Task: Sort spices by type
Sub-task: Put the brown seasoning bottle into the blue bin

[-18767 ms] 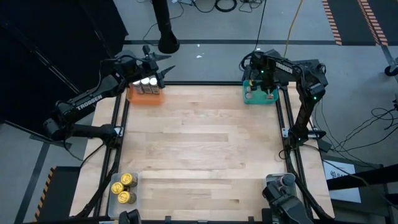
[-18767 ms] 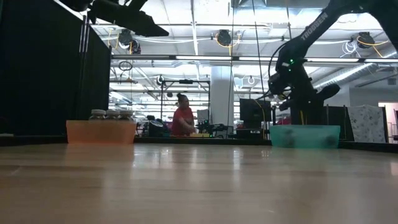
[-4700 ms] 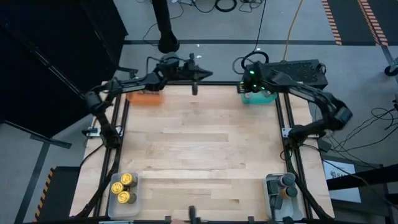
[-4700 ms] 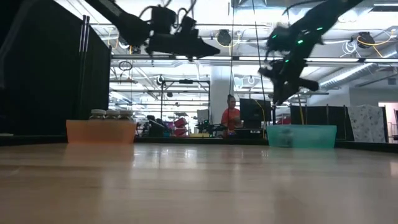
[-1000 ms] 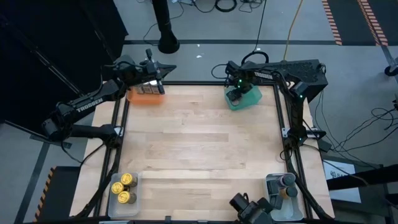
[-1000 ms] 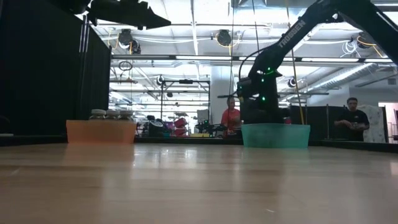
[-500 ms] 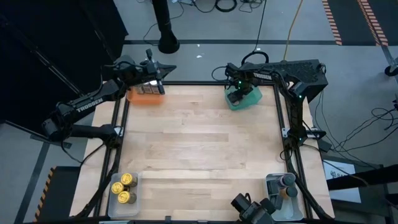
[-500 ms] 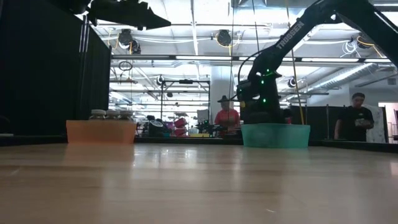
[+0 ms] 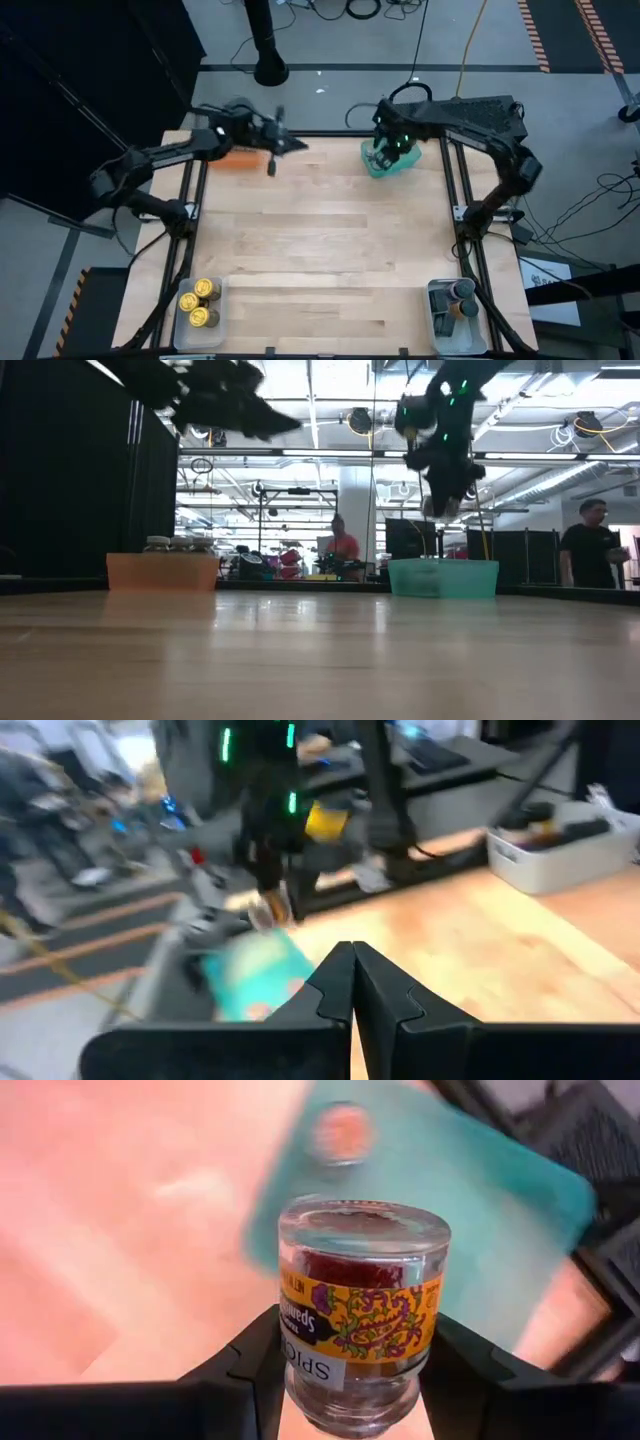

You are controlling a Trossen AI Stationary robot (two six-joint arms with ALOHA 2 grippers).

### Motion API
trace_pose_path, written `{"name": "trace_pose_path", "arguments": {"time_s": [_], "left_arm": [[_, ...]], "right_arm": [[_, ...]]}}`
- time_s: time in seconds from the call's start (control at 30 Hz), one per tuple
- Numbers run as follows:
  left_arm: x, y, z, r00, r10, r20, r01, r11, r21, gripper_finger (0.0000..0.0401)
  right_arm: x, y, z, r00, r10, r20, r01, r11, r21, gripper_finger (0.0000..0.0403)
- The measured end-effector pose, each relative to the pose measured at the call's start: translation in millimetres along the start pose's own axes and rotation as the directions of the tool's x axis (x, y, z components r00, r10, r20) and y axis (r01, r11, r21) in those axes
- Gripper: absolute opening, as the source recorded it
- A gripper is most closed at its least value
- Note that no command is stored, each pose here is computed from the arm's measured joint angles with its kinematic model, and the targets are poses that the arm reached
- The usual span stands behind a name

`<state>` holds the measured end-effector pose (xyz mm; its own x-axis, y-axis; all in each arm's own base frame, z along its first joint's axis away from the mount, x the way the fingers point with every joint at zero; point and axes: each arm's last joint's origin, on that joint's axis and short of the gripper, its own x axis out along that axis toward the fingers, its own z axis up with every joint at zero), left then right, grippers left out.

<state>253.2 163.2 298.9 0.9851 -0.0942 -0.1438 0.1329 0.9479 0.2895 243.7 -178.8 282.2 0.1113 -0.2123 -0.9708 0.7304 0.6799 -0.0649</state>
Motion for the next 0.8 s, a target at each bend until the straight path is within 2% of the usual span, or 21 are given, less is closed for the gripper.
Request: {"name": "trace_pose_path", "arguments": {"time_s": [0.2,0.33,0.6,0.8], "left_arm": [[52.3,-14.2,-35.2,0.996,-0.091,-0.019,0.090,0.994,-0.061,0.0011],[66.8,-15.5,-46.5,0.996,-0.070,-0.047,0.066,0.995,-0.079,0.0040],[87.2,-21.8,-50.3,0.997,-0.080,0.009,0.081,0.986,-0.147,0.0168],[98.2,-30.3,-41.2,0.999,0.016,0.050,-0.011,0.994,-0.108,0.0250]], "right_arm": [[-11.2,66.8,-35.6,0.992,0.037,0.117,-0.016,0.984,-0.179,0.0156],[-14.8,95.3,-51.5,0.981,-0.037,0.189,0.079,0.972,-0.220,0.0156],[-23.9,126.3,-56.8,0.927,-0.030,0.373,0.155,0.937,-0.311,0.0156],[-25.8,129.9,-52.7,0.909,-0.003,0.417,0.164,0.922,-0.351,0.0156]]}}
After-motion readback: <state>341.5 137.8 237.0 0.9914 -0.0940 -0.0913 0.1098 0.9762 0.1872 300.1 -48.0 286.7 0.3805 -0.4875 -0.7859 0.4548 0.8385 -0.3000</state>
